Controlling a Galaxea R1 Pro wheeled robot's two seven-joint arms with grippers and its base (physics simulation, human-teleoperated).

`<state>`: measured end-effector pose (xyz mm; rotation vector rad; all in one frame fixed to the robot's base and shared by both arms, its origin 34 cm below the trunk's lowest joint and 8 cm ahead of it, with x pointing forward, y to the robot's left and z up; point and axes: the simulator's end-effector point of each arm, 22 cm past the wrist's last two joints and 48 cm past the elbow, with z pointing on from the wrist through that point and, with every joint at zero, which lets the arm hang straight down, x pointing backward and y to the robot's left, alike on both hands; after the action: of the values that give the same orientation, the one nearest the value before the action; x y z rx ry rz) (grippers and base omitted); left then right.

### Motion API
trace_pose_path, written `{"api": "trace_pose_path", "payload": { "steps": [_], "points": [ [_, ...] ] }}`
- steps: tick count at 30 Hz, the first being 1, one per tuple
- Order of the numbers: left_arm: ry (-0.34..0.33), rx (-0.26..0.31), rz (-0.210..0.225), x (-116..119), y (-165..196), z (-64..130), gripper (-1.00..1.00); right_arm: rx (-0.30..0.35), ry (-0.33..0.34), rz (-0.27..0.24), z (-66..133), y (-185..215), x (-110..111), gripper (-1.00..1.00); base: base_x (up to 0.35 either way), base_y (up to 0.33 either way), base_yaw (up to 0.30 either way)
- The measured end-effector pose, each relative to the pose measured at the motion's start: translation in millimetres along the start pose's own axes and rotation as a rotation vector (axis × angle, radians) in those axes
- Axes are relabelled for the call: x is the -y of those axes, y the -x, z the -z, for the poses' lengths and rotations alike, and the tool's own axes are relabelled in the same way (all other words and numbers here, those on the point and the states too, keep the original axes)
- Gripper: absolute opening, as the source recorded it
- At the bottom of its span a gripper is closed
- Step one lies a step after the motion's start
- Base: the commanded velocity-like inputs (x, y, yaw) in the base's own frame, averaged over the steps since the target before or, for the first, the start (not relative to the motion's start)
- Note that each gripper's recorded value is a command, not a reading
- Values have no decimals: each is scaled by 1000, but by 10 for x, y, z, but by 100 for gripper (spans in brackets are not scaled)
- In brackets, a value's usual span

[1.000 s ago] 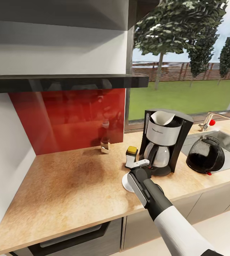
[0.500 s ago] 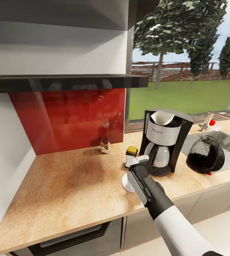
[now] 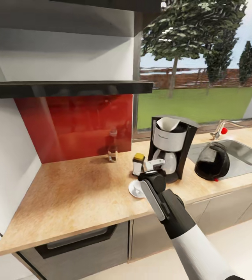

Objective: Set up a coffee station on the kitchen countertop: keep the coffee maker on the countertop, move the bottle of coffee from the kitchen shelf to the counter next to the coffee maker, place a paper coffee filter on top of the coffee maker, put the saucer next to the coffee maker with the coffee cup on the saucer, and place the electric kettle next to the coffee maker.

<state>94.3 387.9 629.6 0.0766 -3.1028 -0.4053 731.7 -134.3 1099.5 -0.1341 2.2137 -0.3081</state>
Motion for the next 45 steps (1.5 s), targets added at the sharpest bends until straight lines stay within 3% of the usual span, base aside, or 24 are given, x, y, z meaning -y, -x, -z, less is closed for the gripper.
{"api": "trace_pose_path", "payload": {
  "steps": [10, 14, 17, 30, 38, 39, 40, 45],
  "points": [
    [1, 1, 1, -5, 4, 0, 100, -18, -8, 7, -50, -71, 31, 100, -87, -36, -282],
    [2, 3, 3, -15, 13, -2, 100, -96, -25, 42, -224, -369, 29, 100, -249, -105, -296],
    [3, 6, 6, -19, 21, -2, 100, -191, -55, 86, -422, -756, 100, 100, -324, -15, -220],
    [1, 8, 6, -9, 20, 0, 100, -368, -77, 156, -653, -1570, 88, 100, -181, -1, -20],
    [-1, 16, 1, 1, 37, 1, 100, -477, -100, 164, -827, -2470, 37, 100, -2, 0, 0],
    [-1, 16, 0, 3, 38, 1, 100, -487, -98, 163, -836, -2563, 25, 100, 0, 0, 0],
    [-2, 19, 1, 11, 45, 1, 100, -507, -49, 138, -858, -2838, -117, 100, 0, 0, 0],
    [-4, 26, 4, 25, 69, 2, 100, -532, 86, 70, -894, -3444, -428, 100, 0, 0, 0]
  ]
}}
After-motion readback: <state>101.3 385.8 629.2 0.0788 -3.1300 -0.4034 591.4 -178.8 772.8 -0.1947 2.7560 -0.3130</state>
